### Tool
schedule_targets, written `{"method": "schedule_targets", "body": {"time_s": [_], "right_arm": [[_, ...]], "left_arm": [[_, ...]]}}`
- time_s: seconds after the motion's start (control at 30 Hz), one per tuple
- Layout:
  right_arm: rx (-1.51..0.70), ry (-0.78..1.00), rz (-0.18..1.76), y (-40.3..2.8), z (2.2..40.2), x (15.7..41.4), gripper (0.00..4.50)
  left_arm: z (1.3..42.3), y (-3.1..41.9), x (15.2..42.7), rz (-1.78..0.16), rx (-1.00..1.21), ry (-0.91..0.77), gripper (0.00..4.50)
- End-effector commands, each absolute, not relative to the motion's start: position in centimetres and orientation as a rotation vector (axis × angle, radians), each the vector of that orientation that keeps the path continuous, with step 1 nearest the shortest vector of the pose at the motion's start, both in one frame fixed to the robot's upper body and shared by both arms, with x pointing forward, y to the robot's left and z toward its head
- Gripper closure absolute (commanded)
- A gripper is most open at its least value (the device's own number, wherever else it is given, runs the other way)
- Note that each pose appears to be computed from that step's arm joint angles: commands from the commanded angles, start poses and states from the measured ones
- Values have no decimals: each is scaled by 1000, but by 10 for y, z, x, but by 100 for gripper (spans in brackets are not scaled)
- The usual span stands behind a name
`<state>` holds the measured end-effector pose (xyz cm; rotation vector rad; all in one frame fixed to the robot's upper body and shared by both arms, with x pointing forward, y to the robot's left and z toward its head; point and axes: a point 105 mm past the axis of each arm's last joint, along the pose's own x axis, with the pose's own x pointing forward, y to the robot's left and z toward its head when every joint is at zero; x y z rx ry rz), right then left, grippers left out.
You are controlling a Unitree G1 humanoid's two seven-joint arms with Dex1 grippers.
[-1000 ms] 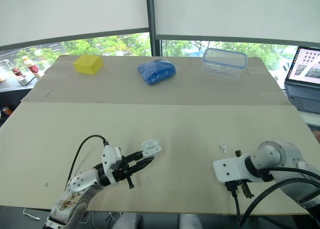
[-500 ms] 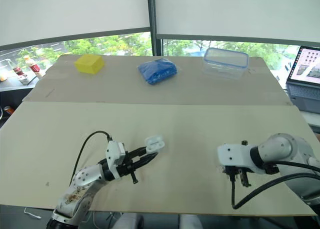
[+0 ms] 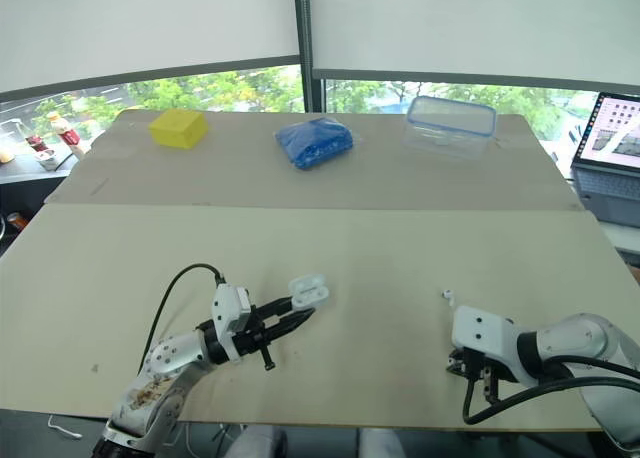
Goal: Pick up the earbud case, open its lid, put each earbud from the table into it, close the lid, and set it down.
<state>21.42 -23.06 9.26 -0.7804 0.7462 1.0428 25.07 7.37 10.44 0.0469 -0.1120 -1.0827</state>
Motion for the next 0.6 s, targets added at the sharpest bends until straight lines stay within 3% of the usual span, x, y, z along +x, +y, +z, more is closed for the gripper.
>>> {"method": "schedule_targets", "body": {"time_s": [0.03,0.07,0.33,0.6], "right_arm": [[-790,752,1011,-236,94,217,252],[-802,749,1018,-235,96,217,215],[-973,760,1030,-220,124,213,211],[-1127,861,1030,-223,121,213,211]], "left_arm": [[117,71,244,-1099,51,-164,397],[117,71,243,-1098,49,-160,397],[112,71,239,-1096,50,-140,397],[108,66,238,-1102,54,-129,397]]}}
